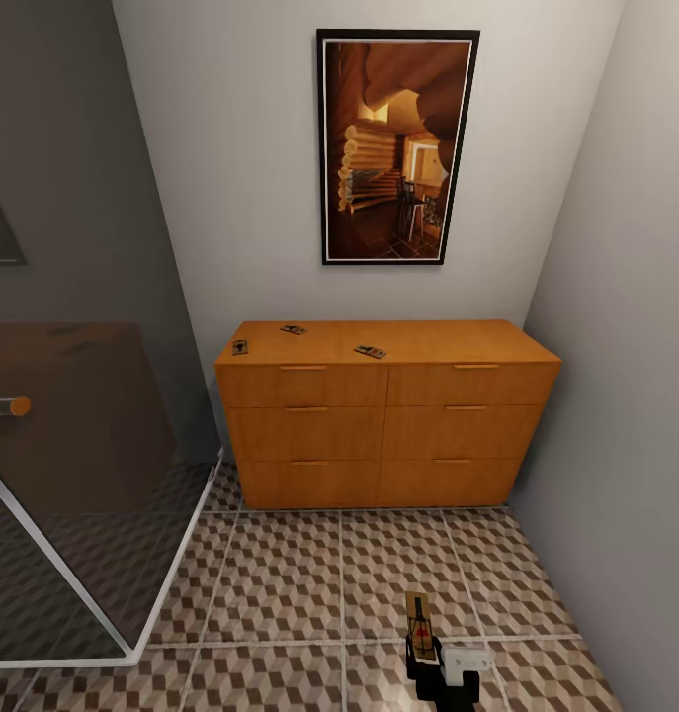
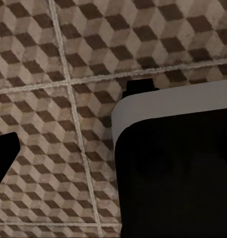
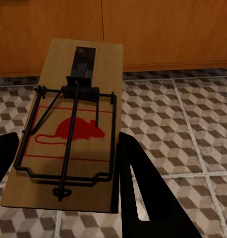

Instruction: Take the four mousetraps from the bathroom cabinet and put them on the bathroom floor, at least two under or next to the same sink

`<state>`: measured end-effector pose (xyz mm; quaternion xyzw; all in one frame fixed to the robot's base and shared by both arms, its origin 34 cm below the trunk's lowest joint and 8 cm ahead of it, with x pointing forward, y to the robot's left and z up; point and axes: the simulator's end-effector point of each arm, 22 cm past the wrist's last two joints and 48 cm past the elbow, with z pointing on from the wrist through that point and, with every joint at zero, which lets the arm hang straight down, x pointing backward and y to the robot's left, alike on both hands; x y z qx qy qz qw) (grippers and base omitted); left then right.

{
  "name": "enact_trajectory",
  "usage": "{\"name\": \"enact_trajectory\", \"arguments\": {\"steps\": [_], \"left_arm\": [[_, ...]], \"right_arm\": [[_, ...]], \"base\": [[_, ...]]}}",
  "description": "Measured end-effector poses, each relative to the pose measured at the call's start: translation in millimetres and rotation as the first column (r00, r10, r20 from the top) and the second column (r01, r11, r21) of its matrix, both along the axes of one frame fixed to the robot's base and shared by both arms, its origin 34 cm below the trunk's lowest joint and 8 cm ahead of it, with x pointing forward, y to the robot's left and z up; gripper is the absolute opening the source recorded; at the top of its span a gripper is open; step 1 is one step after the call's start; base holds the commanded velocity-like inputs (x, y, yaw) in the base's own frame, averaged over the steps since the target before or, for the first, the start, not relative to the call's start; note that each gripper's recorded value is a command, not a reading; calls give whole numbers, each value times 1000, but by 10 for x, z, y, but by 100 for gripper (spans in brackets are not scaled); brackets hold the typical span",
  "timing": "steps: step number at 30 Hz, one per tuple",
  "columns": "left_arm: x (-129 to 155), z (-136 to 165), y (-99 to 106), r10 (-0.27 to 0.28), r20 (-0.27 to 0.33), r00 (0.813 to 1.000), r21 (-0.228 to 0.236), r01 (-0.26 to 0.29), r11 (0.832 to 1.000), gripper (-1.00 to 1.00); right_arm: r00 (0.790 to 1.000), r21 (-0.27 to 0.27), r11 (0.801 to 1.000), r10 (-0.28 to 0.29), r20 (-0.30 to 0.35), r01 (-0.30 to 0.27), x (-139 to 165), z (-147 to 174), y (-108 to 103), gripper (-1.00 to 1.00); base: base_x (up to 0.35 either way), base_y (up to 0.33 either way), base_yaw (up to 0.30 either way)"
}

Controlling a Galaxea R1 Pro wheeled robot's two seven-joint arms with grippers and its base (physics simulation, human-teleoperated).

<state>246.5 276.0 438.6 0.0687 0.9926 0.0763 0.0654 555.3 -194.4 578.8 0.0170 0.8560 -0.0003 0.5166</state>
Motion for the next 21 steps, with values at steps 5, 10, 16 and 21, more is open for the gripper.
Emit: {"name": "enact_trajectory", "arguments": {"steps": [5, 10, 16, 21], "left_arm": [[-24, 2, 85, -1, -4, 1000, 11, 1, 1000, 100], [-29, 2, 96, -1, -5, 1000, 13, 1, 1000, 100], [-33, 2, 97, -1, -5, 1000, 13, 1, 1000, 100], [-34, 2, 98, 0, -5, 1000, 13, 0, 1000, 100]], "right_arm": [[1000, 1, 1000, 0, 0, 0, -1, 0, 2, -100], [1000, 0, 1000, 0, 0, 0, -1, 0, 2, -100], [1000, 0, 1000, 0, 0, 0, -1, 0, 1, -100], [1000, 0, 1000, 0, 0, 0, -1, -1, 0, -100]], "base": [[0, 0, 0], [0, 0, 0], [0, 0, 0], [0, 0, 0]]}}
